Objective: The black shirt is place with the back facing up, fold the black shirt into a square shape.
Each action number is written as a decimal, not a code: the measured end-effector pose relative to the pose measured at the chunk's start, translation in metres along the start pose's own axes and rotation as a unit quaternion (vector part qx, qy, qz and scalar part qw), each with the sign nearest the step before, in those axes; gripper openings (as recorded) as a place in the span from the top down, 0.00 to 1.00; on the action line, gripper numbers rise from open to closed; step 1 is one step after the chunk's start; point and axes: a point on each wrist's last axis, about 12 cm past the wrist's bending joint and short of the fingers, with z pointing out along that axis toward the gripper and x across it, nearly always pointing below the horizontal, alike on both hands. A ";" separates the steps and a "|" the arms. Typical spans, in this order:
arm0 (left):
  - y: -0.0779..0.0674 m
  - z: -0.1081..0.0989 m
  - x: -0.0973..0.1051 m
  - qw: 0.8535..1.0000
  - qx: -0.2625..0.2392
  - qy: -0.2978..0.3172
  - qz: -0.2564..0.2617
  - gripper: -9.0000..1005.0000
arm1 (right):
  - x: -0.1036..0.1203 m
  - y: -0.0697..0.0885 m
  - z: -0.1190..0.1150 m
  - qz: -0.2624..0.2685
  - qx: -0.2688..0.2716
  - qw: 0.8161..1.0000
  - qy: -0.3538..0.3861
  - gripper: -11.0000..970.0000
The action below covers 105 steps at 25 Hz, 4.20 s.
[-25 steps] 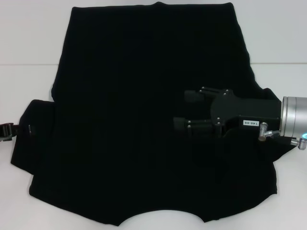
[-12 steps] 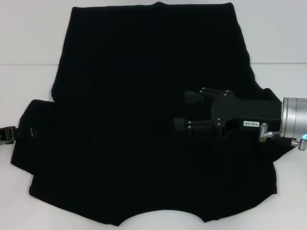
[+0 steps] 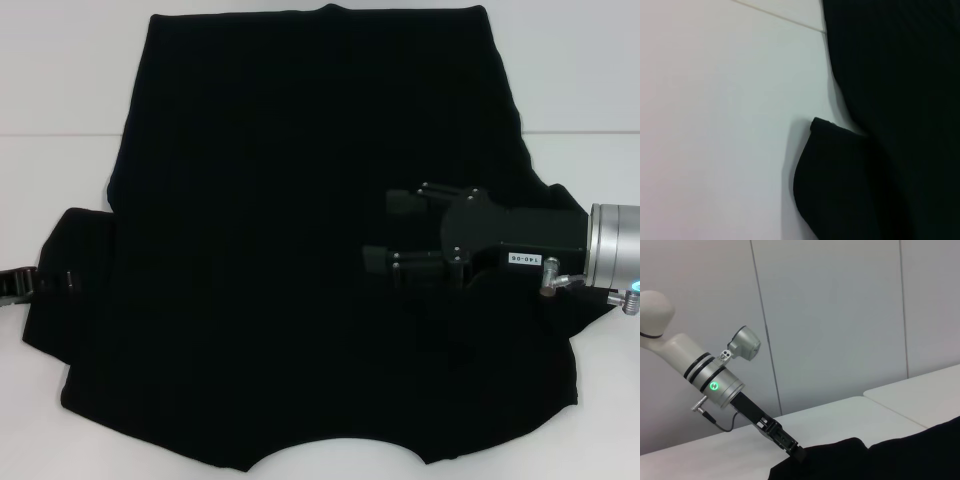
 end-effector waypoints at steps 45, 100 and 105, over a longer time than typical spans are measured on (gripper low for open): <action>0.014 -0.006 -0.008 0.999 -0.038 -0.025 0.008 0.99 | 0.001 -0.002 -0.003 0.004 0.013 1.000 -0.008 0.04; -0.091 0.041 -0.015 0.973 0.172 -0.004 0.152 0.99 | 0.009 0.003 -0.011 0.021 0.016 0.999 -0.026 0.08; -0.095 0.044 -0.011 0.972 0.190 -0.004 0.140 0.98 | 0.009 0.003 -0.013 0.023 0.019 0.999 -0.026 0.12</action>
